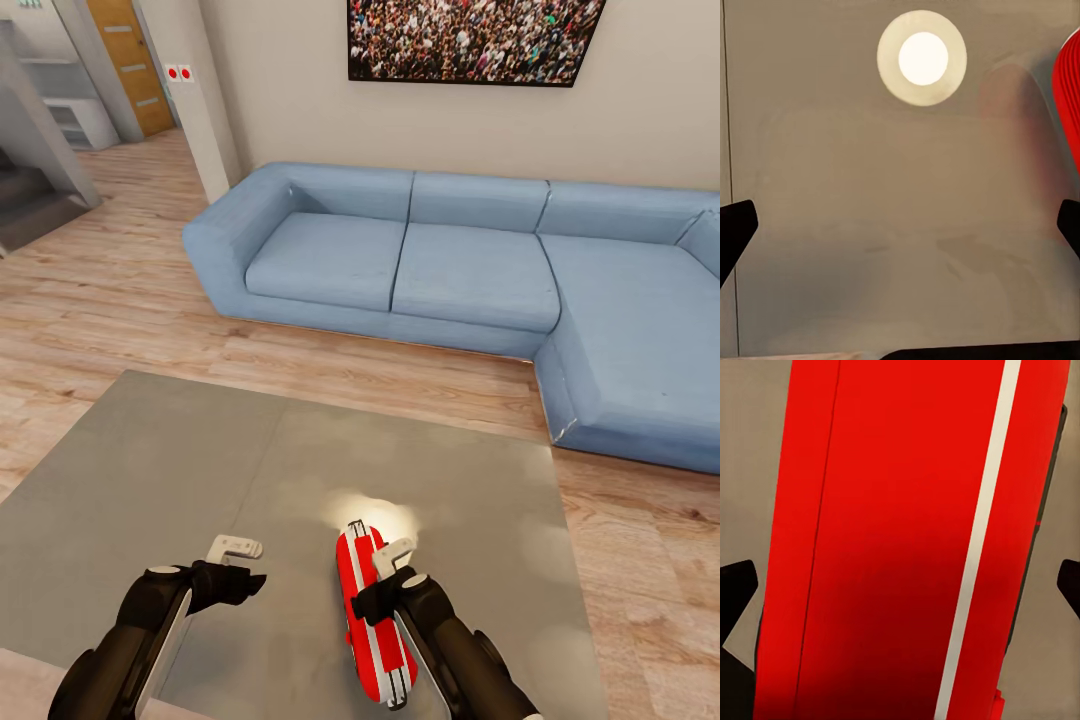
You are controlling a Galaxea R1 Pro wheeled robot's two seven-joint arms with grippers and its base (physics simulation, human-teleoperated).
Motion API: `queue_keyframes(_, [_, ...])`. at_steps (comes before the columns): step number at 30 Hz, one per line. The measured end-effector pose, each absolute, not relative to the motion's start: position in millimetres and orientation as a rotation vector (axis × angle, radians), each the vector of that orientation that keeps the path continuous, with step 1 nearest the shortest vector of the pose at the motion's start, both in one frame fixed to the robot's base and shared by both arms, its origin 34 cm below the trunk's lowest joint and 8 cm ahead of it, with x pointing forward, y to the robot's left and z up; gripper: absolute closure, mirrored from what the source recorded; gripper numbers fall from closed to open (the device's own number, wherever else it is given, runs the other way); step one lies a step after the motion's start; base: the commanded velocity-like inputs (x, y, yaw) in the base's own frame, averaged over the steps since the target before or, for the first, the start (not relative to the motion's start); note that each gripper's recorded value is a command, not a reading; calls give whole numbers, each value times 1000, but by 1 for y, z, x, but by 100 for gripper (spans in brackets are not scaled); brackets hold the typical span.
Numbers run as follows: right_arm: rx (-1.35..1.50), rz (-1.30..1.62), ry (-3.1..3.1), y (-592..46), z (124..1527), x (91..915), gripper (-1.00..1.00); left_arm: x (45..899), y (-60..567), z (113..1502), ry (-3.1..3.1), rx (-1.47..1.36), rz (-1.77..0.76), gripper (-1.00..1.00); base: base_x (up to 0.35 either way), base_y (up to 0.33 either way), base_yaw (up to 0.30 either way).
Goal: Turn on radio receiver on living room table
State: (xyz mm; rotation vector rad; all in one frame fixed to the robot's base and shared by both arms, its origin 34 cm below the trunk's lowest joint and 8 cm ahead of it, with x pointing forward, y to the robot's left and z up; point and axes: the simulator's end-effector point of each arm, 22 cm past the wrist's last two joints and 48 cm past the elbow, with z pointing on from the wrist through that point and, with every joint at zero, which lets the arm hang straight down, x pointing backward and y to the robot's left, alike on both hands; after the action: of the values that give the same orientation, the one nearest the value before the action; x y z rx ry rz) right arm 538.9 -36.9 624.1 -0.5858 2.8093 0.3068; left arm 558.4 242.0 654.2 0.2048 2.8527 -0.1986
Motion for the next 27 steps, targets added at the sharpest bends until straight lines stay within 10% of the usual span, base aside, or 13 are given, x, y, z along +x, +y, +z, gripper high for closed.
queue_keyframes(23, [-591,307,2805,-38,613,535,-100,558,242,654,2853,205,-199,-100,0,0,0])
queue_keyframes(24, [-591,307,2806,-38,613,534,100,558,242,654,2853,205,-199,-100,0,0,0])
queue_keyframes(27, [-595,300,2804,-39,613,535,100,558,242,654,2852,205,-199,-100,0,0,0])
